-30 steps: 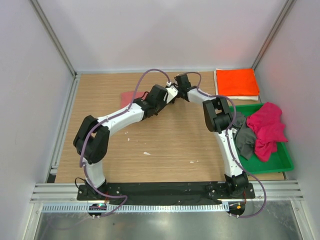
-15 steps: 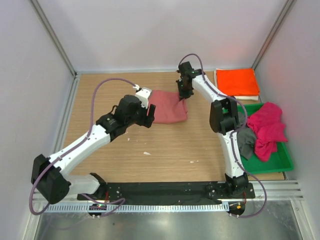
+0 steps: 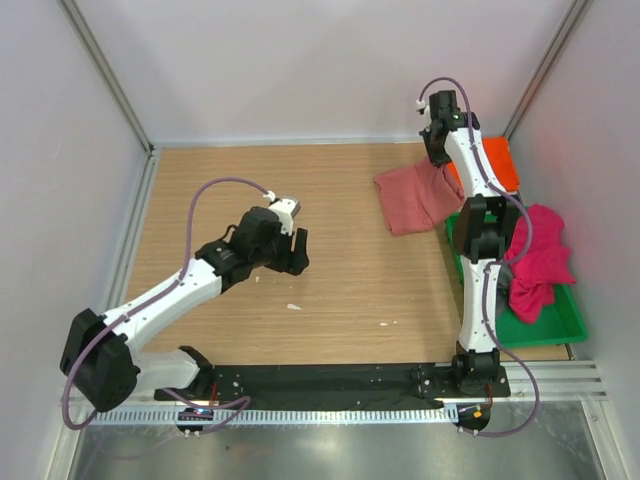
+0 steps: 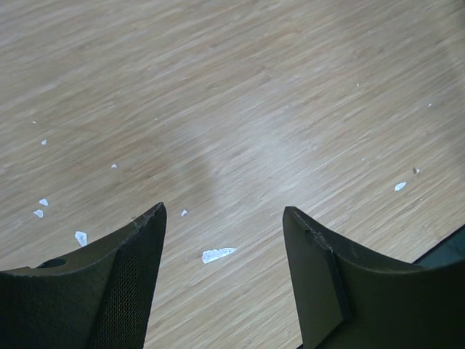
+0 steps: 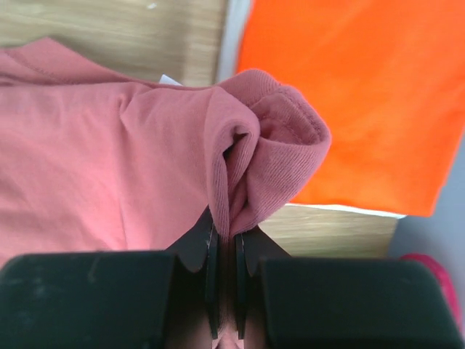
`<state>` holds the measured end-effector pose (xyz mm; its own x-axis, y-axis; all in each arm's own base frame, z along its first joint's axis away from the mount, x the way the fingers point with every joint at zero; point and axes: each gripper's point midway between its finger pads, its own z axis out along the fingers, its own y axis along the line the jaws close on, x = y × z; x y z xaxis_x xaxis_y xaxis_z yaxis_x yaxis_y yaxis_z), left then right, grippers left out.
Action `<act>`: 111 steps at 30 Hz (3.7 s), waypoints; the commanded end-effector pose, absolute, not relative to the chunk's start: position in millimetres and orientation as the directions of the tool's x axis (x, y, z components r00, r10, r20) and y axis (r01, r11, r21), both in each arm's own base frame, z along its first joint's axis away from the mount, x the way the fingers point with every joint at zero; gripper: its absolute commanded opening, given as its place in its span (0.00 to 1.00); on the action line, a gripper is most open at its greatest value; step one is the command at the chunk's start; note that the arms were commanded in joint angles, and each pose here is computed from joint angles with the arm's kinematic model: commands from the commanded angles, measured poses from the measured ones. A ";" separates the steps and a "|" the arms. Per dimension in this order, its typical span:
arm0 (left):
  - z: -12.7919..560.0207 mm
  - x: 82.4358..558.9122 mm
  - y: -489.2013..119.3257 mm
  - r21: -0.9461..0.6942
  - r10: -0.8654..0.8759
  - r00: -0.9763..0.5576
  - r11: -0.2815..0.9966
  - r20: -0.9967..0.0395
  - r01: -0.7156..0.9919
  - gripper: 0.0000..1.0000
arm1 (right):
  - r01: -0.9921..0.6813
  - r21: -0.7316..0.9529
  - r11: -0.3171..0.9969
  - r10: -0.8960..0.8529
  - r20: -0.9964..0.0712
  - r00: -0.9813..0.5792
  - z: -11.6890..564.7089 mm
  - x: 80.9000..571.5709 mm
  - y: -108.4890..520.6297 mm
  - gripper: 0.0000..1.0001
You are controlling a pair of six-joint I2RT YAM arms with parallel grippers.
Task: Fold and stack the t-shirts
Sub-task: Neatly place the folded tshirt to the corner
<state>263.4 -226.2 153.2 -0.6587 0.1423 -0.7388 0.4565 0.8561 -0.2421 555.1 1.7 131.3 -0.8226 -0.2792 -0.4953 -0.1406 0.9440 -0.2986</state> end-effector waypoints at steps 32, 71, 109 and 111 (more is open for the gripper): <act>134.2 284.6 -260.7 -0.314 0.190 -0.739 0.817 -0.646 0.484 0.65 | -0.051 -0.445 0.894 -0.425 -0.809 -0.406 366.0 566.2 -17.5 0.01; 123.6 287.2 -254.7 -0.342 0.188 -0.768 0.813 -0.612 0.471 0.65 | -0.123 -0.278 0.953 -0.303 -0.844 -0.442 328.1 573.2 -7.9 0.01; 95.1 301.0 -267.7 -0.364 0.188 -0.863 0.849 -0.469 0.383 0.63 | 0.099 -0.241 0.965 -0.175 -0.882 -0.437 208.1 657.7 -185.6 0.01; 94.5 302.7 -268.2 -0.363 0.182 -0.864 0.852 -0.469 0.376 0.63 | 0.121 -0.245 0.962 -0.172 -0.888 -0.426 209.5 658.0 -195.5 0.01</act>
<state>293.3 -260.7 80.4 -0.8663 0.2152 -0.4508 0.3886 0.8573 -0.3376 636.9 -179.5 152.3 -0.5855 -0.1460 -0.7975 0.0522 0.9748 -0.2168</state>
